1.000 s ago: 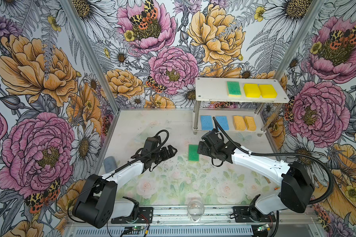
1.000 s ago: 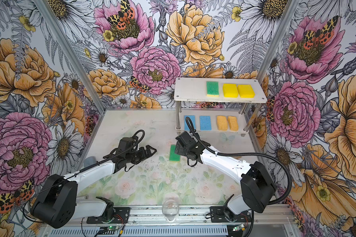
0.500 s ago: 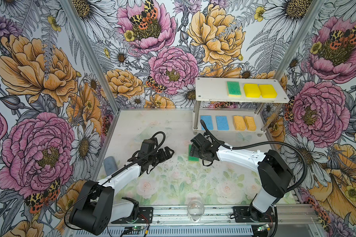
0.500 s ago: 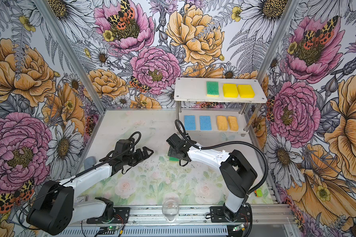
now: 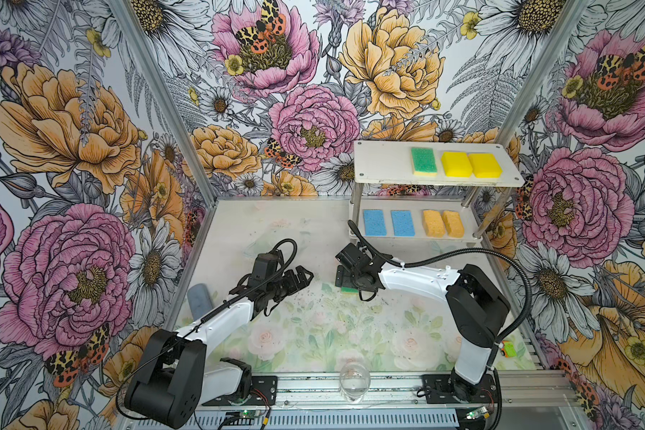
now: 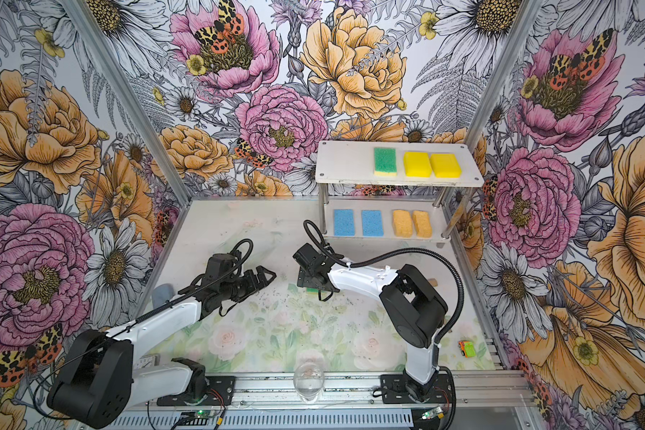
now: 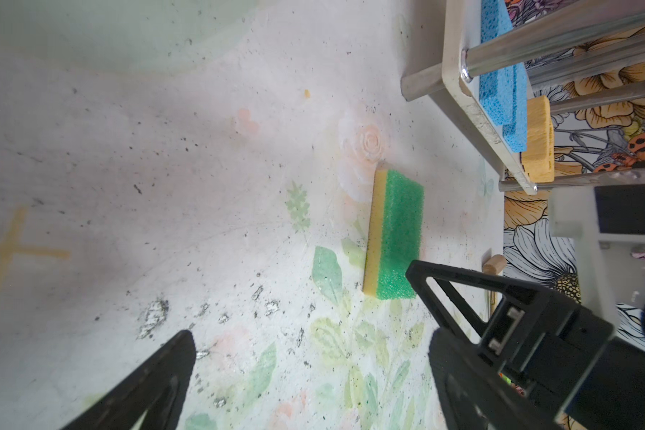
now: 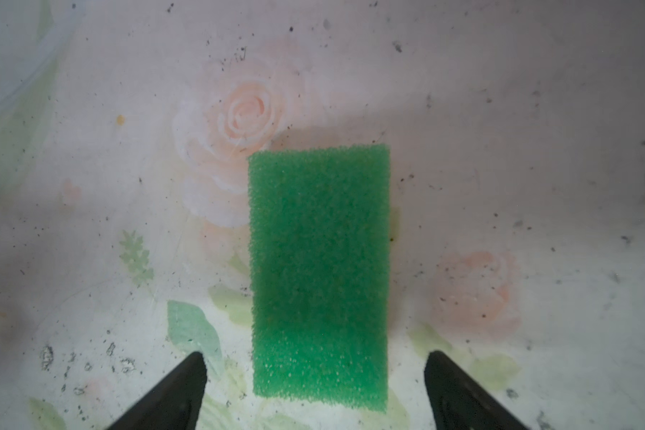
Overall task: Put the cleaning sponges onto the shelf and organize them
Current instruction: 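Lower the open right gripper around the yellow-green sponge and close it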
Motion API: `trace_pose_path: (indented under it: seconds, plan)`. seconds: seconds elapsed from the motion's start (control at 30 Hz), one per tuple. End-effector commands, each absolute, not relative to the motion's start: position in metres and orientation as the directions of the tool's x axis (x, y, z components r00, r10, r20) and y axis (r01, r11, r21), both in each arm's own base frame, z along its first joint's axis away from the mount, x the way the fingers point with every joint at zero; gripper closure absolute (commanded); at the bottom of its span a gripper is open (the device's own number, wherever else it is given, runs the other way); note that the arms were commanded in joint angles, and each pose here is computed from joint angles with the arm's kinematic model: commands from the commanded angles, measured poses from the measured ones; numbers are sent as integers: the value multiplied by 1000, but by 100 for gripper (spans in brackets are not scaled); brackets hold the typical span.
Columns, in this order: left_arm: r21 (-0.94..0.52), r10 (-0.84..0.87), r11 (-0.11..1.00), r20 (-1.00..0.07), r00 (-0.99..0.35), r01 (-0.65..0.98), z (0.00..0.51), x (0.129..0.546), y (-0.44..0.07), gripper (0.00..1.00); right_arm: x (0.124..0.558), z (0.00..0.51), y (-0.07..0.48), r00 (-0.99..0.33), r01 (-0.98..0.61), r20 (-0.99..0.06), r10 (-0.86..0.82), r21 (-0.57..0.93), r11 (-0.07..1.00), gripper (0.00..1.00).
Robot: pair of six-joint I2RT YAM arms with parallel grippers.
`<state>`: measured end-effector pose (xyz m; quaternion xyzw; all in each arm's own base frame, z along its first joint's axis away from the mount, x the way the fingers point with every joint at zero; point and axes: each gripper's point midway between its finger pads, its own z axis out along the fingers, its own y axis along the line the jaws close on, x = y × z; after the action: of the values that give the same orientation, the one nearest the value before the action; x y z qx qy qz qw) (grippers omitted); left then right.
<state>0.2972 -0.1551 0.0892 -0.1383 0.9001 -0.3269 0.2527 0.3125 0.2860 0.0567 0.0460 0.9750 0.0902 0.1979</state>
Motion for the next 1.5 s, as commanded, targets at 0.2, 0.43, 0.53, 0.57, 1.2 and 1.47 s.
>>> trace_pose_path:
  seconds: [0.2, 0.43, 0.53, 0.57, 1.2, 1.47]
  plan:
    - [-659, -404, 749, -374, -835, -67, 90, 300, -153, 1, 320, 61, 300, -905, -16, -422, 59, 171, 985, 1]
    - [-660, -403, 748, -375, -835, -65, 90, 299, -153, 1, 319, 55, 299, -908, -11, -414, 58, 161, 987, 0]
    - [-661, -405, 747, -377, -833, -65, 91, 300, -153, 1, 319, 51, 299, -912, -11, -407, 54, 157, 988, 0]
    - [-661, -405, 748, -376, -834, -65, 90, 299, -153, 1, 320, 51, 300, -912, -13, -406, 53, 156, 988, 0]
    - [-657, -419, 750, -380, -825, -79, 92, 294, -146, 1, 326, 33, 290, -912, -13, -409, 23, 83, 996, 3]
    - [-659, -423, 748, -378, -823, -82, 93, 295, -146, 1, 328, 26, 287, -913, -14, -409, 10, 56, 998, 8]
